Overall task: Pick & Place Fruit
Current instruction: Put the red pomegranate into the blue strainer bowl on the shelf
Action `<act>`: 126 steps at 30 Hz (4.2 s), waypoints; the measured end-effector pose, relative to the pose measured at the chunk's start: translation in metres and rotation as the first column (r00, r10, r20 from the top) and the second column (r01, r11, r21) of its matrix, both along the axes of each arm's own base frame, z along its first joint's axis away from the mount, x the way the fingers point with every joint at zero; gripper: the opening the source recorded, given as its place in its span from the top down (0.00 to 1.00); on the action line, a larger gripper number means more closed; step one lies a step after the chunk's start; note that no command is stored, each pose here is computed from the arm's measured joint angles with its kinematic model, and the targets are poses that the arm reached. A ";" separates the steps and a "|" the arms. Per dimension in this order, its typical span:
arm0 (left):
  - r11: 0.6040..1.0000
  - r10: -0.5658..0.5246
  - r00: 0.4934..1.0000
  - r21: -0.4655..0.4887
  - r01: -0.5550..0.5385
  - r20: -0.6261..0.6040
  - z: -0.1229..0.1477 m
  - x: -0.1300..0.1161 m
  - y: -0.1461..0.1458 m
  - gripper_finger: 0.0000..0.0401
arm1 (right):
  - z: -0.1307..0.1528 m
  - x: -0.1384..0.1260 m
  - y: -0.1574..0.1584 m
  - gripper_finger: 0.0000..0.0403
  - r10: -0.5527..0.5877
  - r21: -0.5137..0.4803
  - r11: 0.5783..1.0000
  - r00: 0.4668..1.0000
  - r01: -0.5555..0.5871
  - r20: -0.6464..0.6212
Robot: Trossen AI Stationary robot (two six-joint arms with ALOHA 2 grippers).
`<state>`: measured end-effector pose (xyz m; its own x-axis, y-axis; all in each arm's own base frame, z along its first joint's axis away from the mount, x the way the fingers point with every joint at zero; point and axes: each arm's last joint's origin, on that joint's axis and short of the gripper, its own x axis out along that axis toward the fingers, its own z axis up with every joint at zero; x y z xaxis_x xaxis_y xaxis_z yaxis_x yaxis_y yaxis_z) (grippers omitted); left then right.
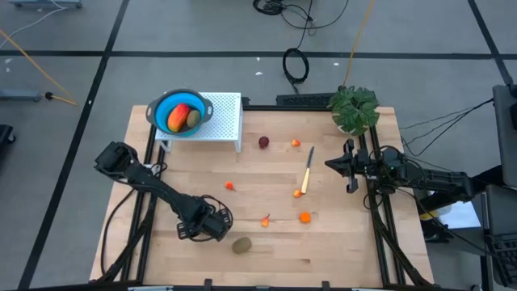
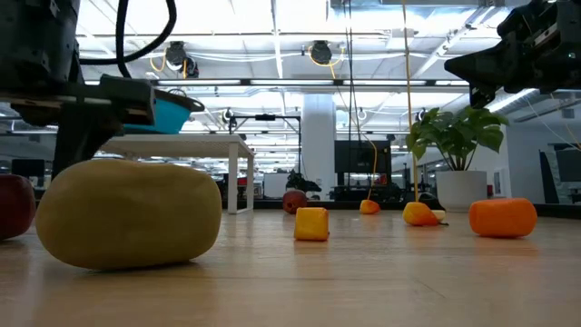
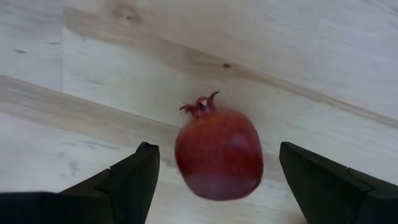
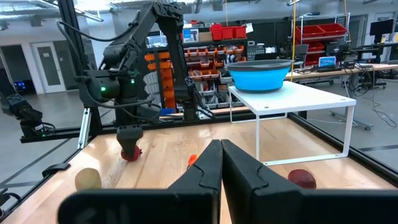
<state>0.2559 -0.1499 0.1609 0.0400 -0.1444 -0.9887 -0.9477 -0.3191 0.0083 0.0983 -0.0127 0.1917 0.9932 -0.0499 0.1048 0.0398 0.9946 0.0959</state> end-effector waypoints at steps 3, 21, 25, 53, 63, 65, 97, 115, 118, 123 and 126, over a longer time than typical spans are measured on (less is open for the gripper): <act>1.000 0.004 1.000 -0.015 -0.004 0.027 -0.004 0.001 0.001 0.22 | 0.000 0.000 0.000 1.00 0.000 0.000 1.000 1.000 0.000 0.000; 1.000 -0.007 1.000 -0.013 0.008 0.026 -0.005 0.000 0.001 0.51 | 0.000 0.000 0.000 1.00 0.000 0.000 1.000 1.000 0.000 0.001; 0.999 -0.036 0.999 -0.004 0.036 0.034 -0.005 0.000 0.000 0.54 | 0.000 0.000 0.000 1.00 0.000 0.000 1.000 1.000 0.000 0.001; 0.430 -0.725 0.615 0.902 0.049 0.312 0.031 0.044 -0.021 0.54 | 0.000 0.000 0.000 1.00 0.000 0.000 1.000 1.000 0.000 0.002; 0.165 -0.875 0.432 0.974 -0.157 0.218 0.080 0.063 -0.033 0.53 | 0.000 0.000 0.000 1.00 0.000 0.000 1.000 1.000 0.000 0.002; 0.113 -0.897 0.401 0.973 -0.200 0.187 0.090 0.064 -0.033 0.54 | 0.000 0.000 0.000 1.00 0.000 0.000 1.000 1.000 0.000 0.001; 0.024 -0.991 0.088 0.781 -0.624 0.102 0.144 0.065 -0.012 0.54 | 0.000 0.000 0.000 1.00 0.000 0.000 1.000 1.000 0.000 0.001; 0.444 -0.739 0.033 0.522 -0.728 0.673 0.148 0.073 0.026 0.51 | 0.000 0.000 0.000 1.00 0.000 0.001 1.000 1.000 0.000 -0.006; 0.412 -0.717 0.141 0.578 -0.704 0.683 0.141 0.077 0.027 0.51 | 0.000 0.000 0.000 1.00 0.000 0.001 1.000 1.000 0.000 -0.006; 0.358 -0.693 0.322 0.695 -0.624 0.646 0.125 0.084 0.027 0.51 | 0.000 0.000 0.000 1.00 0.000 0.001 1.000 1.000 0.000 -0.006; 0.353 -0.684 0.373 0.732 -0.582 0.627 0.118 0.088 0.031 0.51 | 0.000 0.000 0.000 1.00 0.000 0.001 1.000 1.000 0.000 -0.006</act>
<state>0.3442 -0.1189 0.2785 0.8133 0.5523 0.1828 -0.1737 0.5304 -0.8298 0.0983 -0.0127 0.1912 0.9939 -0.0499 0.0987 0.0404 0.9945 0.0966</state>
